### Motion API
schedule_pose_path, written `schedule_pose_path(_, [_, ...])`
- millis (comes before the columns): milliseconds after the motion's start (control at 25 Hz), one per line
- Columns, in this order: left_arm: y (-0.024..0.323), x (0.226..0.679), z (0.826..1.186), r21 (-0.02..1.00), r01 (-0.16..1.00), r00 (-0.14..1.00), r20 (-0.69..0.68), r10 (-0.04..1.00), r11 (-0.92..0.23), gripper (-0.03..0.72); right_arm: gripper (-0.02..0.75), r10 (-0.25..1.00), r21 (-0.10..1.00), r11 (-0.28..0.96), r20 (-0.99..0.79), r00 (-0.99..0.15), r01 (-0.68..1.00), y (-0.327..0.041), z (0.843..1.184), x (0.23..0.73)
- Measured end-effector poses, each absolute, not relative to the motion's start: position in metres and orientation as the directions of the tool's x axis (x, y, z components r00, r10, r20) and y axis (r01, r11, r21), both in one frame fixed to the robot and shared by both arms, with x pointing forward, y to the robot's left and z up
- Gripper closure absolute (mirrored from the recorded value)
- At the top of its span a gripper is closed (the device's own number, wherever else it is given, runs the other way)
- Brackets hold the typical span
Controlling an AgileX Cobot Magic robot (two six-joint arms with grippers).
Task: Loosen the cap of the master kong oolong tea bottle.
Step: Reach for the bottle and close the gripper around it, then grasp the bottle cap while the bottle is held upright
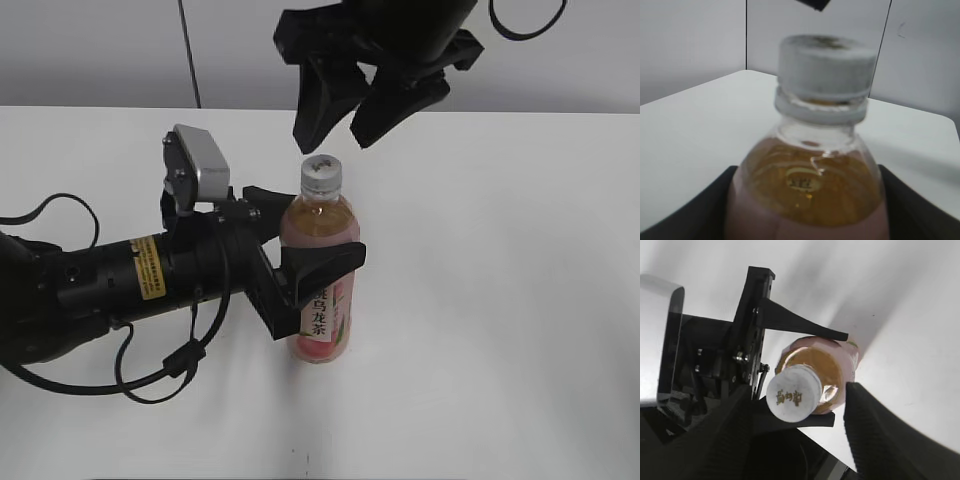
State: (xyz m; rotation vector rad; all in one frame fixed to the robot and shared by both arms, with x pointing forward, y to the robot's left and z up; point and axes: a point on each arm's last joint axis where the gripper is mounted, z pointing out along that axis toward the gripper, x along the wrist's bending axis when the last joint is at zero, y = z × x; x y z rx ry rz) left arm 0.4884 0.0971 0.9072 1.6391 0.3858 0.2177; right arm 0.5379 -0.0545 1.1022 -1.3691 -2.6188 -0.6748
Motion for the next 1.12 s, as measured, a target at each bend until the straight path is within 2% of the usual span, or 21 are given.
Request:
schedule_pose_path(360, [0.097, 0.488, 0.907, 0.990, 0.120, 0.924, -0.085, 0.373, -0.069, 0.223, 0.297, 0.739, 0.299, 0.544, 0.271, -0.616, 0.784, -0.033, 1.089, 0.529])
schedule_pose_path(640, [0.097, 0.488, 0.907, 0.990, 0.120, 0.924, -0.085, 0.373, -0.069, 0.223, 0.305, 0.777, 0.275, 0.530, 0.220, -0.589, 0.802, -0.032, 1.081, 0.531])
schedule_pose_path(920, [0.097, 0.488, 0.907, 0.990, 0.120, 0.924, -0.085, 0.373, -0.069, 0.223, 0.429, 0.779, 0.272, 0.525, 0.227, -0.584, 0.806, -0.031, 1.081, 0.530])
schedule_pose_path(1120, [0.097, 0.488, 0.907, 0.990, 0.120, 0.924, -0.085, 0.373, -0.069, 0.223, 0.455, 0.777, 0.273, 0.529, 0.226, -0.588, 0.804, -0.031, 1.081, 0.530])
